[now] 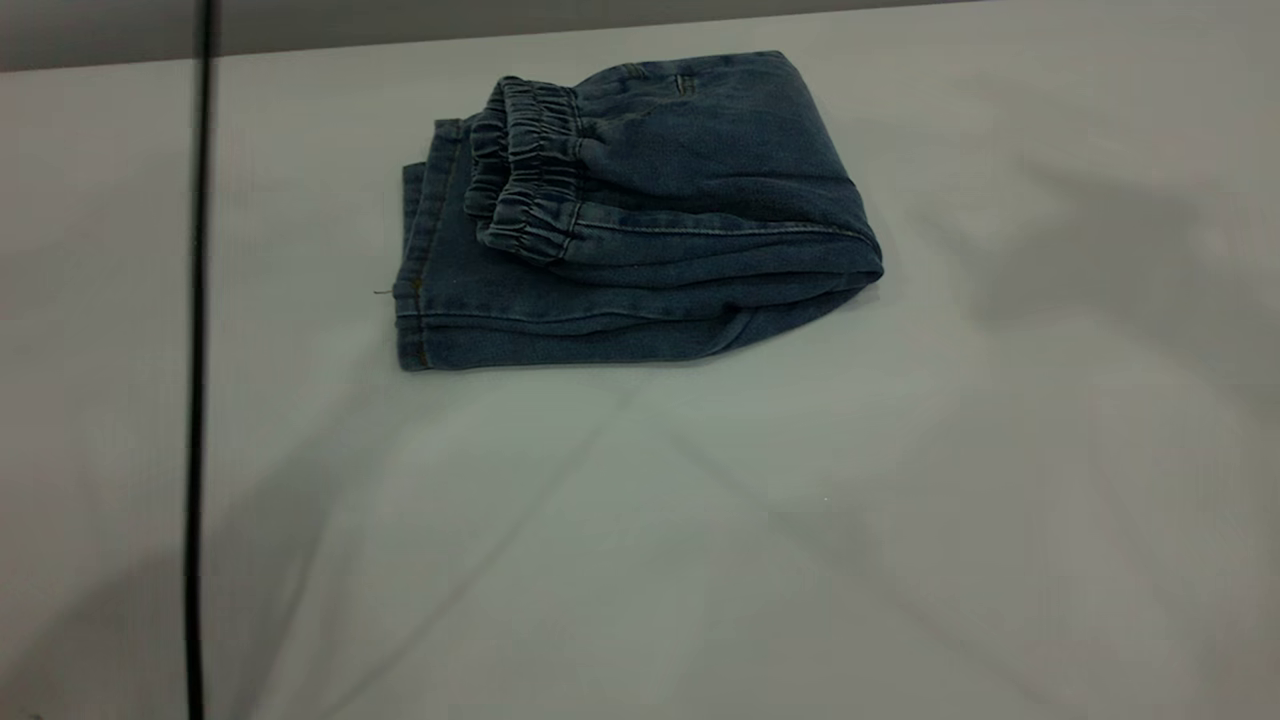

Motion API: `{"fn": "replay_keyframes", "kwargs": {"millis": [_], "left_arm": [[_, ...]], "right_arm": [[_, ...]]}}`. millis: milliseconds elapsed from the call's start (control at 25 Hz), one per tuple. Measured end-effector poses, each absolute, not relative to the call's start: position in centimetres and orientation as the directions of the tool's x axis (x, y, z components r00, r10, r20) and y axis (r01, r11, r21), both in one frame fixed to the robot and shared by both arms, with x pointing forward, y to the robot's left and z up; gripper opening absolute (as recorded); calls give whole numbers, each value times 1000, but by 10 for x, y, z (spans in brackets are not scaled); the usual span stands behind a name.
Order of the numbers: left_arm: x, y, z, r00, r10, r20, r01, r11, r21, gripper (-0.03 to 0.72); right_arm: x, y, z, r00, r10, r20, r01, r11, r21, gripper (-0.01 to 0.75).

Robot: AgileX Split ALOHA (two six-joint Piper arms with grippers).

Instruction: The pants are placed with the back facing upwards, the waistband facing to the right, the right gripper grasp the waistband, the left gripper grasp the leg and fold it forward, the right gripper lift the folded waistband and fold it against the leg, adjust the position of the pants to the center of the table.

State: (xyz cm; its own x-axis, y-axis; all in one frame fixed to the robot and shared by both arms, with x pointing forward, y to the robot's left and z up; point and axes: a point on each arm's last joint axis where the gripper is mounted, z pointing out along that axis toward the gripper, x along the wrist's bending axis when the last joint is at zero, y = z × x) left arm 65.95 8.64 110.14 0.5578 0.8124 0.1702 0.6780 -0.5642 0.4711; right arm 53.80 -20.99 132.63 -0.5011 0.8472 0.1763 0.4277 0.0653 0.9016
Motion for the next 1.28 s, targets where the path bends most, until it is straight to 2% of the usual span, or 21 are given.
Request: {"fn": "replay_keyframes", "kwargs": {"millis": [160,280,560,880,1280], "left_arm": [[629,103,1168,517,838,175,623,-509,594,507],[601,118,1211,501,847,176,569,-476,671,507],[526,158,1259,468,873,140,540,-408,736,507],[436,200,1251,476,878,59,575,-361,734,507],[349,247,1191,477,877,64,609,-382,695,507]], "right_arm": [[482,-202,1348,-616,769,171,358,80,930,570],[442,-204,1351,-647,749,145,331,104,938,571],[357,-225,1328,-663,741,105,314,149,938,571],[283,-244,1269,-659,743,118,347,161,924,571],[226,-262,1212,-630,771,92,328,158,931,571]]}}
